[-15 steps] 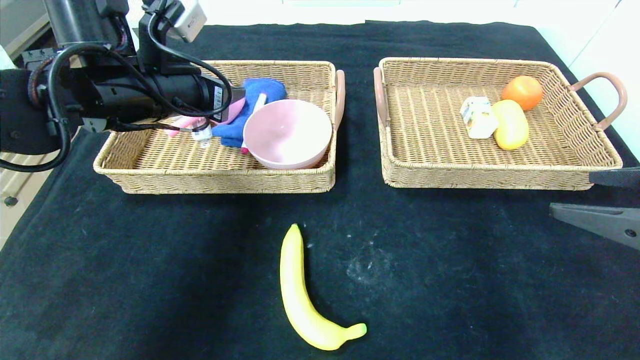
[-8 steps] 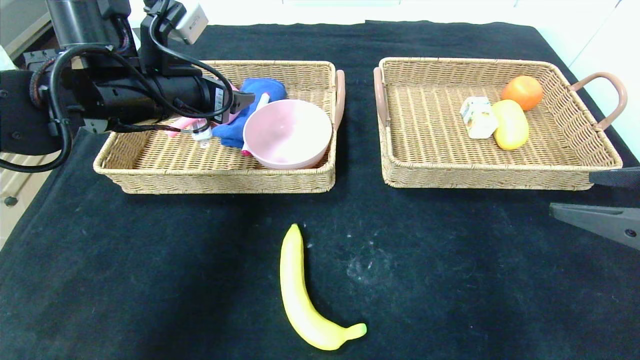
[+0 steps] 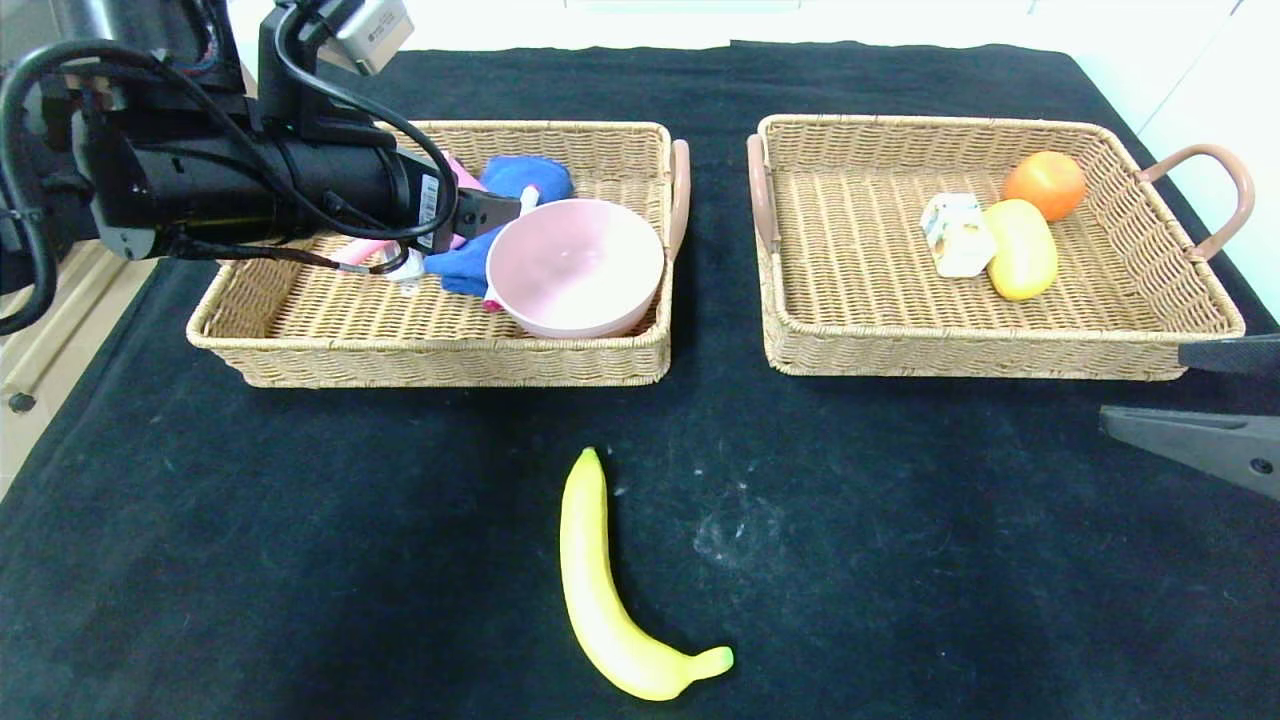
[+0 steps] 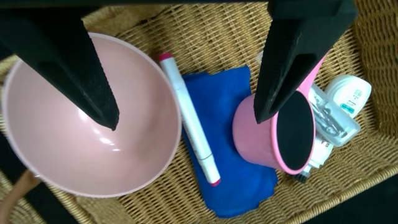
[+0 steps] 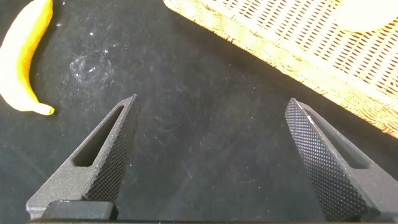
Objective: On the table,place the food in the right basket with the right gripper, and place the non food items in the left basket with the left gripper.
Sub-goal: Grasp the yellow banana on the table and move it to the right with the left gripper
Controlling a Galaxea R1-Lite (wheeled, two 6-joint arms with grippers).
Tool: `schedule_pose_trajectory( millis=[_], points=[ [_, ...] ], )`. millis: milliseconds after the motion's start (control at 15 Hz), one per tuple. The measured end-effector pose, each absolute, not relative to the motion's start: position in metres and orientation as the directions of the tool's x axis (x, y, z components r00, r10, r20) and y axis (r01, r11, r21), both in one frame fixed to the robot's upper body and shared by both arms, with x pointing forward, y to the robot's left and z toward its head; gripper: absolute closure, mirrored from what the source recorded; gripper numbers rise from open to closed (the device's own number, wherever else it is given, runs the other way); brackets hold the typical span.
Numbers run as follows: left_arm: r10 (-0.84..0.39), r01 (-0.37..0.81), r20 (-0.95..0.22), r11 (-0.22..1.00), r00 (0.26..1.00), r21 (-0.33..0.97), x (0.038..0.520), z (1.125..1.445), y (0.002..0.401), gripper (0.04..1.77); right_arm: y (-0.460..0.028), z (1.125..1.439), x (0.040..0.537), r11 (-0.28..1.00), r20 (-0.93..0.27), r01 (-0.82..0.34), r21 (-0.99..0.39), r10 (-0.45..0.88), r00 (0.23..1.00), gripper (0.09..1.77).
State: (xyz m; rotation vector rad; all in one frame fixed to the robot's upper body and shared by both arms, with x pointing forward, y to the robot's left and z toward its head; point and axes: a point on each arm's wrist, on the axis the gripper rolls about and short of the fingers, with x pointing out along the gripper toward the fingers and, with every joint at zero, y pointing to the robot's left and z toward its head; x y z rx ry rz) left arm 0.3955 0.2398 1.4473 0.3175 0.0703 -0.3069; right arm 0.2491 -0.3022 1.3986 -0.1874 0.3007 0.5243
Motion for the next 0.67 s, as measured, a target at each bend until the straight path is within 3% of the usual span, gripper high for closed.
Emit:
schedule_pose_trajectory(
  millis=[333,667],
  points=[
    [-0.233,0.248,-0.085,0.922,0.969,0.296,0.371,1.462,0.227,0.17,-0.302,1.399,0.249,0.851,-0.327,-0.515,-0.100,0.461,0.825,0.15],
    [-0.263,0.321,-0.251,0.919,0.931,0.228,0.343,1.459,0.216,0.13,-0.303,1.400,0.248,0.853,-0.324,-0.512,-0.101,0.459,0.828,0.15]
  ],
)
